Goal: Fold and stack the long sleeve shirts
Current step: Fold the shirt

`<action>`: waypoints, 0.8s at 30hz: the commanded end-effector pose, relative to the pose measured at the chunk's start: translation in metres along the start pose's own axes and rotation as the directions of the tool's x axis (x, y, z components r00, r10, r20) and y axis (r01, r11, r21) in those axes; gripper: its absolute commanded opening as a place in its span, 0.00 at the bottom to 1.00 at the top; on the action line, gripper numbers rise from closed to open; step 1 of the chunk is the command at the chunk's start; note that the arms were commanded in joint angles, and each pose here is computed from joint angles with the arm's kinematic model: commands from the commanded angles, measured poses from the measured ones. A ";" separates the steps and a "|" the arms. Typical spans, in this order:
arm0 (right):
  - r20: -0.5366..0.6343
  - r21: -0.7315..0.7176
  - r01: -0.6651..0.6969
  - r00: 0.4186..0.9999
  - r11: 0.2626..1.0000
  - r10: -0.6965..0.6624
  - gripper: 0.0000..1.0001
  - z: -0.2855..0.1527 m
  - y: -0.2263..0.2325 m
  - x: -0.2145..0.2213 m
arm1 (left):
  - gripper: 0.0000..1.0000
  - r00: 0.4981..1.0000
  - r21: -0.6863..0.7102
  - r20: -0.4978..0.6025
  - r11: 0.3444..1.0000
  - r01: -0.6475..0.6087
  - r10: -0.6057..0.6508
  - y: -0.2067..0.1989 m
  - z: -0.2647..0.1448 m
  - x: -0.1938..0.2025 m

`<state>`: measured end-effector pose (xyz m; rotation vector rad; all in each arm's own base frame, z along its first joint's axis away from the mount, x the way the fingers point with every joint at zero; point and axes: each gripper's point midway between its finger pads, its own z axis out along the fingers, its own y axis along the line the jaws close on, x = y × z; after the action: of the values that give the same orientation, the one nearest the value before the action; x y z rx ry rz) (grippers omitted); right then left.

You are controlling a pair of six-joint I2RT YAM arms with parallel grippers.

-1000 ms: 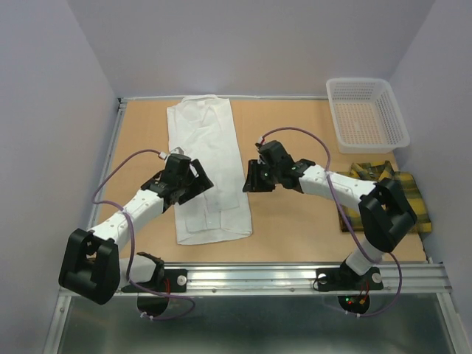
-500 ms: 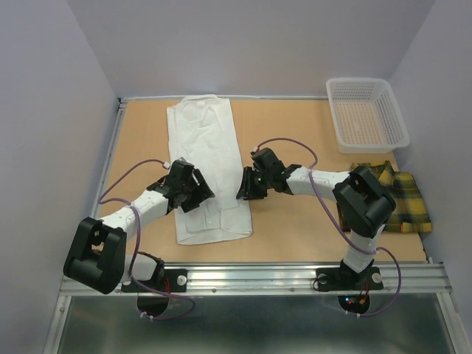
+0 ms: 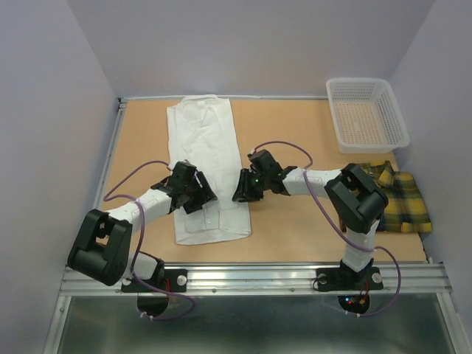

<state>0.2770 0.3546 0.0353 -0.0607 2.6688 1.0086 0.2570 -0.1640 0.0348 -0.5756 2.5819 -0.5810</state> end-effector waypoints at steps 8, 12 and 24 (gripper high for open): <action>0.007 -0.066 0.022 1.000 0.998 -0.022 0.20 0.007 0.029 -0.003 | 0.76 0.999 -0.009 -0.031 0.999 -0.042 0.041 0.010 0.005 0.012; 0.024 -0.077 0.021 1.000 0.997 -0.020 0.05 0.002 0.036 -0.007 | 0.76 0.998 -0.014 -0.027 0.999 -0.048 0.047 0.013 0.004 0.013; 0.067 -0.139 -0.007 0.998 0.990 0.016 0.01 -0.023 0.063 -0.019 | 0.76 0.997 -0.004 -0.036 0.998 -0.061 0.061 0.009 0.005 0.012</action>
<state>0.2669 0.3655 0.0388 -0.0215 2.6899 1.0544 0.2567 -0.1669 0.0335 -0.5159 2.5804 -0.6013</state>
